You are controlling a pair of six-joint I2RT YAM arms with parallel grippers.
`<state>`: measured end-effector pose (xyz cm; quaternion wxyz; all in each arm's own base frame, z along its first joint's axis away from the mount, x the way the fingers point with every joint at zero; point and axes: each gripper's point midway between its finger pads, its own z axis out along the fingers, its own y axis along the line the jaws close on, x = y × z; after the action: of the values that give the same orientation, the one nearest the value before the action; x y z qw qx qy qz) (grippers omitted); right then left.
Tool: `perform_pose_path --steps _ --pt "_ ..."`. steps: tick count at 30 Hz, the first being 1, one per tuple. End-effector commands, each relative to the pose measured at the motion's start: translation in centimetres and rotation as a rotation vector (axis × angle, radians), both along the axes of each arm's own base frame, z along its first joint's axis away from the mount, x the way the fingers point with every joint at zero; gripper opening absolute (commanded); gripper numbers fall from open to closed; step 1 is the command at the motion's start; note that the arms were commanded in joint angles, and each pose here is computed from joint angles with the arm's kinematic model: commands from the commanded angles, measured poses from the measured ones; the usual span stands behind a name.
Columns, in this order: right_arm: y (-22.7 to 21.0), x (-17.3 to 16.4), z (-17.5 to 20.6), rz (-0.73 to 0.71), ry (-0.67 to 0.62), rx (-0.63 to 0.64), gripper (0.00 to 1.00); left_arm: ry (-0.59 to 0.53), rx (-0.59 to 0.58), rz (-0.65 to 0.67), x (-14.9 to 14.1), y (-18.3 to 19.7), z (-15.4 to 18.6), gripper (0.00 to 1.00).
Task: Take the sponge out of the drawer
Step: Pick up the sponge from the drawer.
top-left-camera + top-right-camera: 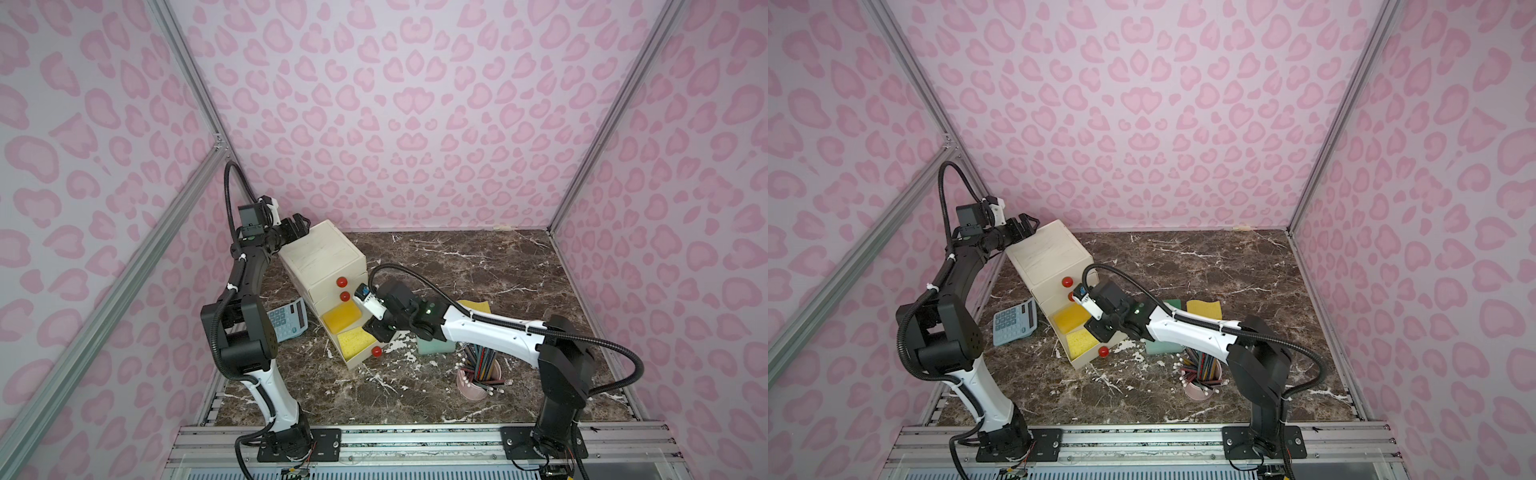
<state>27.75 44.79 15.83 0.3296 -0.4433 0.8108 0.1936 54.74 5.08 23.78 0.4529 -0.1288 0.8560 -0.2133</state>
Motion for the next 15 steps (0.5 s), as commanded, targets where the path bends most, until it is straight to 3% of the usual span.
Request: perform_pose_path --steps 1,10,15 --pt "-1.3 -0.3 -3.1 -0.032 0.108 -0.136 0.57 -0.028 0.024 0.001 -0.1 0.1 0.8 0.98" --pt "-2.1 -0.9 -5.6 -0.089 0.335 -0.098 0.57 -0.042 0.029 0.014 -0.2 0.4 0.7 0.98" --pt "-1.3 -1.1 -8.0 -0.089 0.381 -0.124 0.56 -0.051 0.018 0.01 0.1 0.6 0.8 0.98"
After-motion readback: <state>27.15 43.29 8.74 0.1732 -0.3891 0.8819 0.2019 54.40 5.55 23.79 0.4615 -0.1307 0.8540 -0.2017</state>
